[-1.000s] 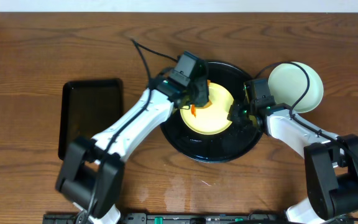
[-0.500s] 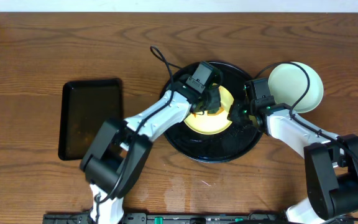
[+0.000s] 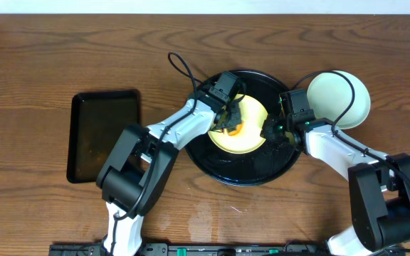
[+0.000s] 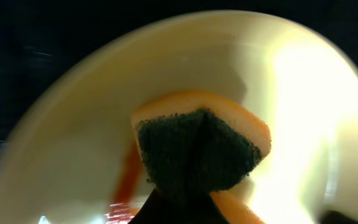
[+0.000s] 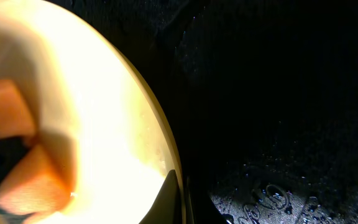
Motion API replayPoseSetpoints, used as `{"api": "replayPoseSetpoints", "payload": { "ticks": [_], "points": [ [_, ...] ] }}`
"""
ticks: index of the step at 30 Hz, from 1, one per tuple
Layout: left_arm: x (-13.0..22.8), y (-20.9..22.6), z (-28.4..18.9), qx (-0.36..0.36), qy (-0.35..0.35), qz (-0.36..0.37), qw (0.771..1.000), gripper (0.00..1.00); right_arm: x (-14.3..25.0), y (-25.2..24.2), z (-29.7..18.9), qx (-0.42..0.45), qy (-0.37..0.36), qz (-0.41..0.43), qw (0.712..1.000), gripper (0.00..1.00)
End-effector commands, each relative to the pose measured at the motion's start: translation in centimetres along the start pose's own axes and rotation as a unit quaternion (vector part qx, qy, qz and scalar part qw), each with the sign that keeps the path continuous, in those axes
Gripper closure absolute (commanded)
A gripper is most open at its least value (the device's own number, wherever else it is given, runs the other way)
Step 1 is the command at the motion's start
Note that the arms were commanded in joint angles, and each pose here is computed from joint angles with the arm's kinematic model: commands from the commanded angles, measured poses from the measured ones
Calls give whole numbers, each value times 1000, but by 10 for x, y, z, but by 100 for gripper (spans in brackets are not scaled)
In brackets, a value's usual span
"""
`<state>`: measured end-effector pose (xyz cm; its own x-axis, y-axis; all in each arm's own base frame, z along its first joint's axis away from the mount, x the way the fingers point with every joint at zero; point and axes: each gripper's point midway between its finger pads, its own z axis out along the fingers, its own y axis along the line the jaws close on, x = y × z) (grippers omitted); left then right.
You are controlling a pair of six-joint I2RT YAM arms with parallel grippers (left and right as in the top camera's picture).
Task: Clean dirty plates on tray and stack at the side
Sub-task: 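Scrub the yellow plate with the sponge in the left gripper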
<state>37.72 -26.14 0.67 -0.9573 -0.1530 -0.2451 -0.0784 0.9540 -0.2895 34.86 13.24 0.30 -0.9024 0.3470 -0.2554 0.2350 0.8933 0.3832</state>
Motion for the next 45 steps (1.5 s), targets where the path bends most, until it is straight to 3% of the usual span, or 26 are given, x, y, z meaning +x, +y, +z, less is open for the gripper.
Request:
{"api": "replayPoseSetpoints", "payload": {
  "ticks": [1,4,13,20,25,34,39,45],
  "points": [
    [-16,51,-6,-107,-39,28,993,92,0,-7,4,23,-3,4,1000,99],
    [-27,53,-21,-123,-64,47,989,92,0,-7,4,24,-4,4,1000,99],
    [-54,24,-67,-65,-129,39,989,92,0,-7,4,24,-4,4,1000,99],
    [-43,-12,-52,27,-94,33,995,93,-1,-7,4,23,-6,3,1000,99],
    [-29,-21,-25,37,-68,22,997,92,-1,-7,4,23,-6,3,1000,99],
    [-7,3,11,-10,-25,37,999,92,0,-9,4,27,-5,4,1000,99],
    [-9,38,0,-97,-37,35,994,92,-1,-9,4,29,-5,4,1000,99],
    [-31,71,-34,-204,-99,74,971,92,-1,-10,4,32,-7,4,999,99]
  ]
}}
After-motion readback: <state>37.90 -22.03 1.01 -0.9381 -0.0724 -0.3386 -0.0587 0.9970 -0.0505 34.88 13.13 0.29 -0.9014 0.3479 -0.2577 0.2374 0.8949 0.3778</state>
